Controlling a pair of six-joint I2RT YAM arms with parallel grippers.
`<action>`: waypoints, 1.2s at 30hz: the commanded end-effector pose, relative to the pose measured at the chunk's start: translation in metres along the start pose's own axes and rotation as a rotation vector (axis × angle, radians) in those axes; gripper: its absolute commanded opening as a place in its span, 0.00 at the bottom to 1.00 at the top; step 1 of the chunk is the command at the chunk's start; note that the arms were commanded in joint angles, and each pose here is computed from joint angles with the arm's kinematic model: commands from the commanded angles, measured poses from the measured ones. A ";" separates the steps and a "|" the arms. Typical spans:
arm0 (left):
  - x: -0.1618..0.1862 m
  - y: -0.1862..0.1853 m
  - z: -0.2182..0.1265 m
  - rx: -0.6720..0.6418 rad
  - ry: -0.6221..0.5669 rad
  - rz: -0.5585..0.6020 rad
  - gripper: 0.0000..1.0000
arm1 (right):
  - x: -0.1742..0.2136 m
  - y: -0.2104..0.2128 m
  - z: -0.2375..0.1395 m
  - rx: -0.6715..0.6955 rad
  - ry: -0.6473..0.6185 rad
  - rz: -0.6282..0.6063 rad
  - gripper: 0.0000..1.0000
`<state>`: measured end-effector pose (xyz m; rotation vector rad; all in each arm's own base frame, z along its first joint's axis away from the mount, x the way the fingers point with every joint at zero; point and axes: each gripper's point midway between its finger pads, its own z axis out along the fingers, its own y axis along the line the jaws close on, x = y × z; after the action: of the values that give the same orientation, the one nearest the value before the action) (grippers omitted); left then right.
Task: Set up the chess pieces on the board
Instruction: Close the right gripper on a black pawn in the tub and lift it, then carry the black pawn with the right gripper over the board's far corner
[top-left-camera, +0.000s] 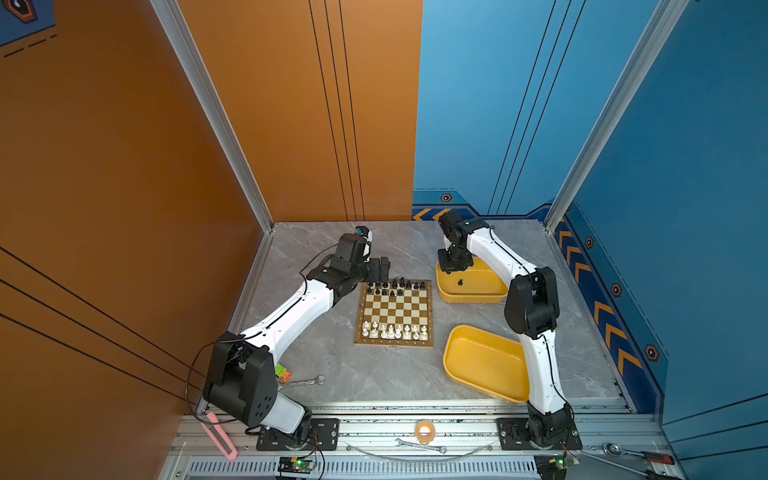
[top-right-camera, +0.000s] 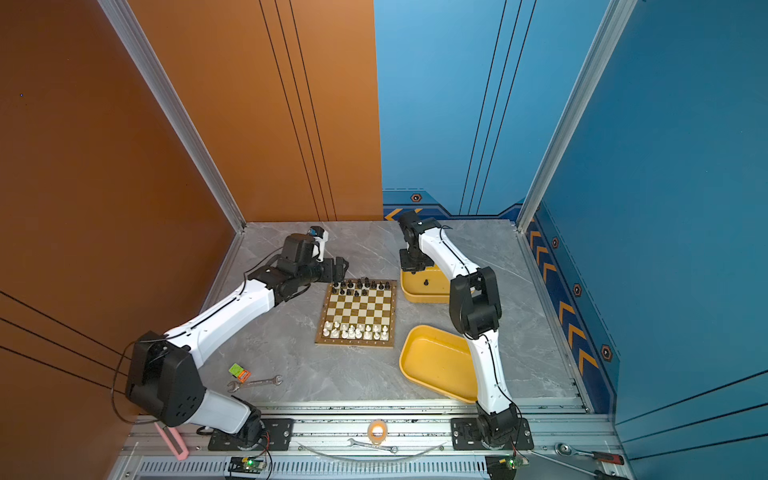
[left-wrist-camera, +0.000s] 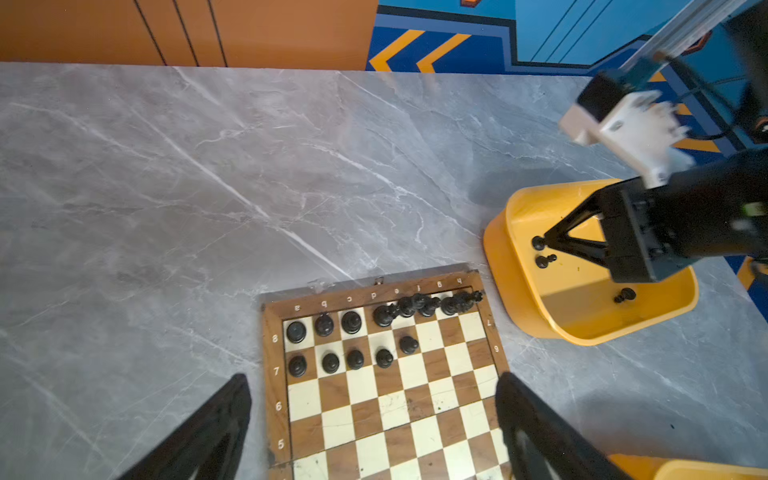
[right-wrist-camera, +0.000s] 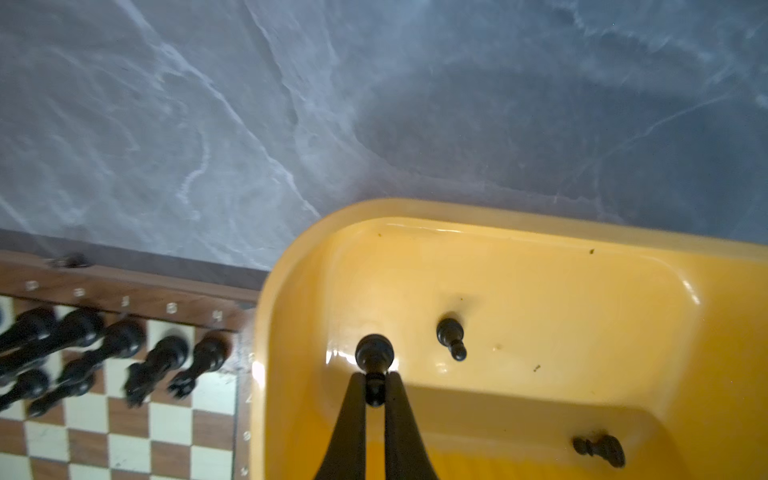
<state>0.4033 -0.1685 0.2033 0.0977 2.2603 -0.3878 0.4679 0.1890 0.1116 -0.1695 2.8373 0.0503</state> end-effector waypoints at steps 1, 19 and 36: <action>-0.003 0.014 -0.012 -0.012 -0.041 -0.004 0.93 | -0.002 0.011 -0.040 0.015 -0.053 -0.001 0.05; 0.034 0.042 -0.042 -0.034 -0.054 -0.046 0.93 | 0.040 0.107 -0.021 -0.063 0.010 -0.131 0.05; 0.040 0.051 -0.051 -0.067 -0.057 -0.063 0.93 | 0.058 0.138 0.025 -0.107 0.096 -0.174 0.05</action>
<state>0.3510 -0.1125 0.1962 0.0002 2.2069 -0.3683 0.4020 0.3115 0.0695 -0.4636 2.9098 0.1180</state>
